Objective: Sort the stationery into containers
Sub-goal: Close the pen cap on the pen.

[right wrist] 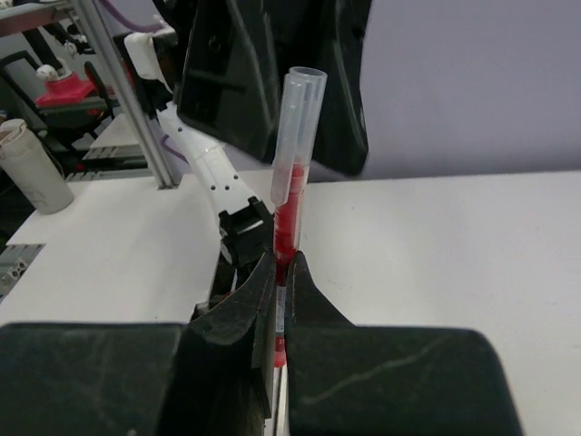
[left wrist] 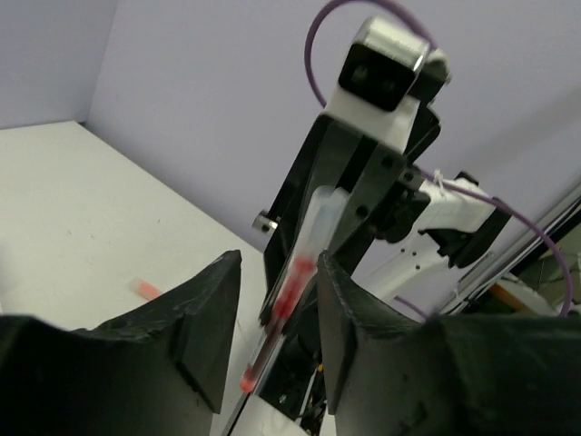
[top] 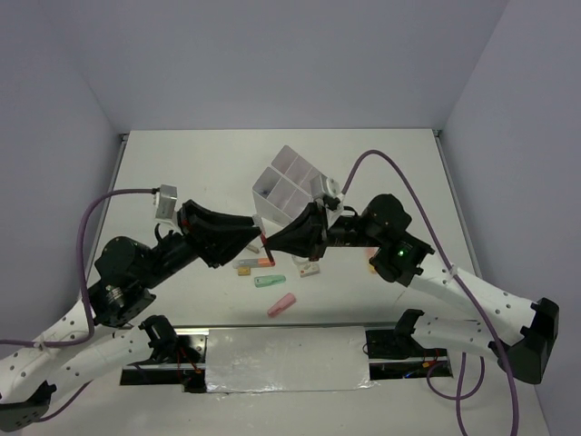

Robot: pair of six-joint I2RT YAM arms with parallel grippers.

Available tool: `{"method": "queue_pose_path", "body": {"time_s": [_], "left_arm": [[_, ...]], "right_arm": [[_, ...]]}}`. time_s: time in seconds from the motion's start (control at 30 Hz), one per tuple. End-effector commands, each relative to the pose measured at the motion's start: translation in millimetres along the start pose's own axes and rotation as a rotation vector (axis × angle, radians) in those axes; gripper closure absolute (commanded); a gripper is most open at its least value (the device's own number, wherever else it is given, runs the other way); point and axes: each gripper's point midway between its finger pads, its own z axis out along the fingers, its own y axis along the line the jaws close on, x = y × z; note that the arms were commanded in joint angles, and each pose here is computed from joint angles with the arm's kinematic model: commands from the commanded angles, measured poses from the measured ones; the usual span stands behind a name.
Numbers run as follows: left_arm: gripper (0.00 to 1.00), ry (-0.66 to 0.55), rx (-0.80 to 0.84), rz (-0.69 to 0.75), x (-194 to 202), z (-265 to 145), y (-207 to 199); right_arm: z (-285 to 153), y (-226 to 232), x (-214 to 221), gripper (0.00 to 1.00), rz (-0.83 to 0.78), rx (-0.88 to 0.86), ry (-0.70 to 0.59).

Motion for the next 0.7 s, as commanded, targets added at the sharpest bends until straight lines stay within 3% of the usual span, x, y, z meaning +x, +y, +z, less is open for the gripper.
{"method": "queue_pose_path", "body": {"time_s": [0.0, 0.33, 0.67], "left_arm": [[0.49, 0.094, -0.038, 0.026, 20.5, -3.6, 10.7], [0.19, 0.039, 0.062, 0.048, -5.4, 0.2, -17.1], [0.21, 0.066, 0.22, 0.108, -3.4, -7.8, -44.4]], "right_arm": [[-7.8, 33.9, -61.0, 1.0, -0.212, -0.105, -0.189], [-4.9, 29.3, -52.9, 1.0, -0.186, -0.097, -0.164], [-3.1, 7.0, -47.6, 1.0, -0.137, 0.021, -0.163]]}}
